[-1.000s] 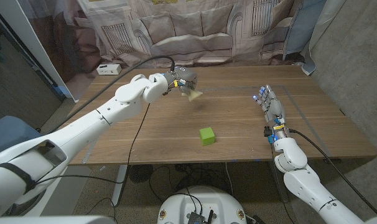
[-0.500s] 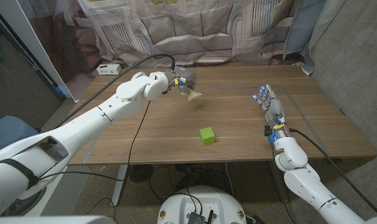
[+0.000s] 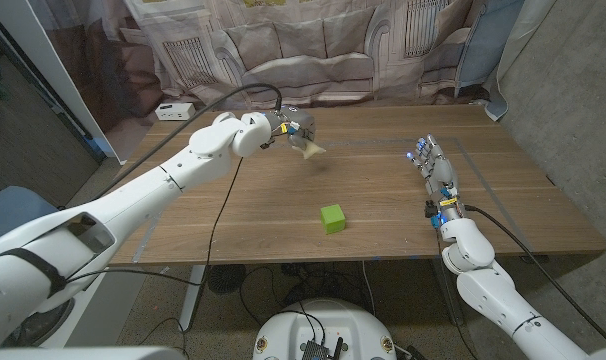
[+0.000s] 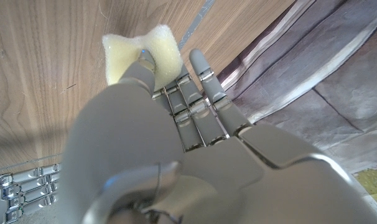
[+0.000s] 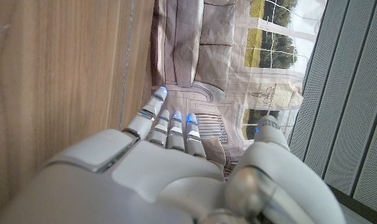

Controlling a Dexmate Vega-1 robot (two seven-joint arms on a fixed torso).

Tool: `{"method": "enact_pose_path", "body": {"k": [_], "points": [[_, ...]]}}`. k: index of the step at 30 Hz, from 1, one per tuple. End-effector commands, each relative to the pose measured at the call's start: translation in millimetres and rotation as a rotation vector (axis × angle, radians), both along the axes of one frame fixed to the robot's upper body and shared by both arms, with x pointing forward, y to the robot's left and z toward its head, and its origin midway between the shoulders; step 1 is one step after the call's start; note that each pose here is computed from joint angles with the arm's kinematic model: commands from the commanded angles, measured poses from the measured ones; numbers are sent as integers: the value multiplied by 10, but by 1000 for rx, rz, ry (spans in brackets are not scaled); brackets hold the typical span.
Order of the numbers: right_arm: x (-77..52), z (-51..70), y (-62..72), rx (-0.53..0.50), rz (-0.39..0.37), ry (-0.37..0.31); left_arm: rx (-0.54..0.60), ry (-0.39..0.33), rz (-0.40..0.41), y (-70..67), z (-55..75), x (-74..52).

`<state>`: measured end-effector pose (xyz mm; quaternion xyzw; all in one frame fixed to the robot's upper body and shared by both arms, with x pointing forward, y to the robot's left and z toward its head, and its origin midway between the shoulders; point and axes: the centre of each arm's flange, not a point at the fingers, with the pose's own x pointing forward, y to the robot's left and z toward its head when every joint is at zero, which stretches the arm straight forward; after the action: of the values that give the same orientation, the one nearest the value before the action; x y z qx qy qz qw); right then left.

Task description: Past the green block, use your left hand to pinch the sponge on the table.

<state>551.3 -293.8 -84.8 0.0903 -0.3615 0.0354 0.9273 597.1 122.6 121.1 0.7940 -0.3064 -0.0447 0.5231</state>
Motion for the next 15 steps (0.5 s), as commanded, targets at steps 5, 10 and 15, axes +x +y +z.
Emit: {"method": "enact_pose_path", "body": {"k": [5, 10, 15], "points": [[39, 19, -7, 0, -6, 9, 13, 5, 7, 42, 48, 113], [46, 19, 0, -1, -7, 15, 18, 9, 10, 65, 36, 154], [54, 23, 11, -4, -9, 18, 11, 17, 13, 93, 20, 205]]}}
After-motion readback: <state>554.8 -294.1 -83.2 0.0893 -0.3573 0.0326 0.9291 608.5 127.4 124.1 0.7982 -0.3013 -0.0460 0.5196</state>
